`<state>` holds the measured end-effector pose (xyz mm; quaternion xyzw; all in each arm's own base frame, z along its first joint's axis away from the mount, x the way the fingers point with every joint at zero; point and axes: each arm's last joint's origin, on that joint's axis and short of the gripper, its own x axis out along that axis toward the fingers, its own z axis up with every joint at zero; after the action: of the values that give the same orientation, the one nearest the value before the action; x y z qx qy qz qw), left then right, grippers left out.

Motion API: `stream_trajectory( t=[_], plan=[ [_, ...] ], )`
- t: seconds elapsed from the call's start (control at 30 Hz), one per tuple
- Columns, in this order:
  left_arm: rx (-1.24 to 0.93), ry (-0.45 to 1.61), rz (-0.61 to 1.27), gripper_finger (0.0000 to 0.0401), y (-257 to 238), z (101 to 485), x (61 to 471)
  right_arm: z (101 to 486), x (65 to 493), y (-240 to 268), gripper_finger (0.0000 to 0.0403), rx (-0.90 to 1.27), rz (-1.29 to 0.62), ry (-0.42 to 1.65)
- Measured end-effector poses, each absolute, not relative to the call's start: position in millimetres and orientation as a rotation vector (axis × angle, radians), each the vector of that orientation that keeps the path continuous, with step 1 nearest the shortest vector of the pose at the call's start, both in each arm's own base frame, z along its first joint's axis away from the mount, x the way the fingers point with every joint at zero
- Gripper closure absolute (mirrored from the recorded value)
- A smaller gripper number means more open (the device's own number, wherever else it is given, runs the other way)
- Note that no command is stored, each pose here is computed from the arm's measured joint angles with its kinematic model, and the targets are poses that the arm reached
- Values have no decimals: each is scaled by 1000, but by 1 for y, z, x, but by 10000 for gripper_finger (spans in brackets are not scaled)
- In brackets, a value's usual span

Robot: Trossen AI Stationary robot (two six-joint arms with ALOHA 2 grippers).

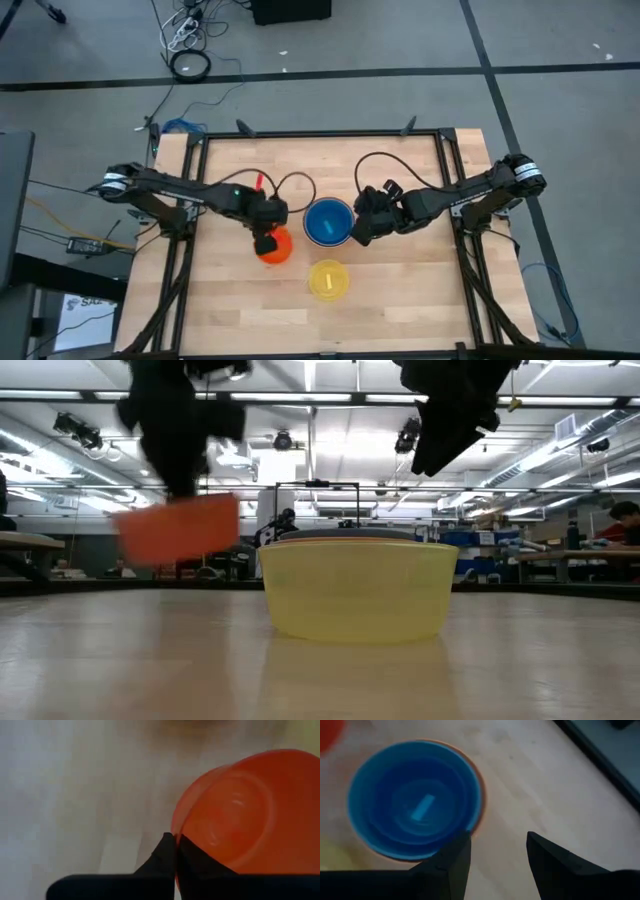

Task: Nest bowls inside each other
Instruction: Stack the orange bowl on top of the blue bowl

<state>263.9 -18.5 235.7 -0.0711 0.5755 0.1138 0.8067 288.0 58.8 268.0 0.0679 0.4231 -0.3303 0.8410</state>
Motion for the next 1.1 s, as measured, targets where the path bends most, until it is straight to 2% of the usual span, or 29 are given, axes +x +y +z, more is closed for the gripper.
stream_trajectory(
  t=[0.2, 0.33, 0.47, 0.77, 1.1],
  plan=[
    [-73, 964, 317, 399, -15, 294, 285, 266, 281, 63, 225, 116, -737, 919],
    [-76, 849, 325, 399, -4, 311, 301, 265, 274, 71, 225, 113, -750, 936],
    [-103, 848, 379, 400, 14, 305, 314, 265, 262, 85, 224, 82, -785, 935],
    [-178, 845, 378, 397, 39, 269, 351, 265, 235, 108, 224, 117, -874, 903],
    [-307, 915, 392, 307, 41, 252, 354, 265, 229, 114, 224, 136, -883, 907]
  ],
)
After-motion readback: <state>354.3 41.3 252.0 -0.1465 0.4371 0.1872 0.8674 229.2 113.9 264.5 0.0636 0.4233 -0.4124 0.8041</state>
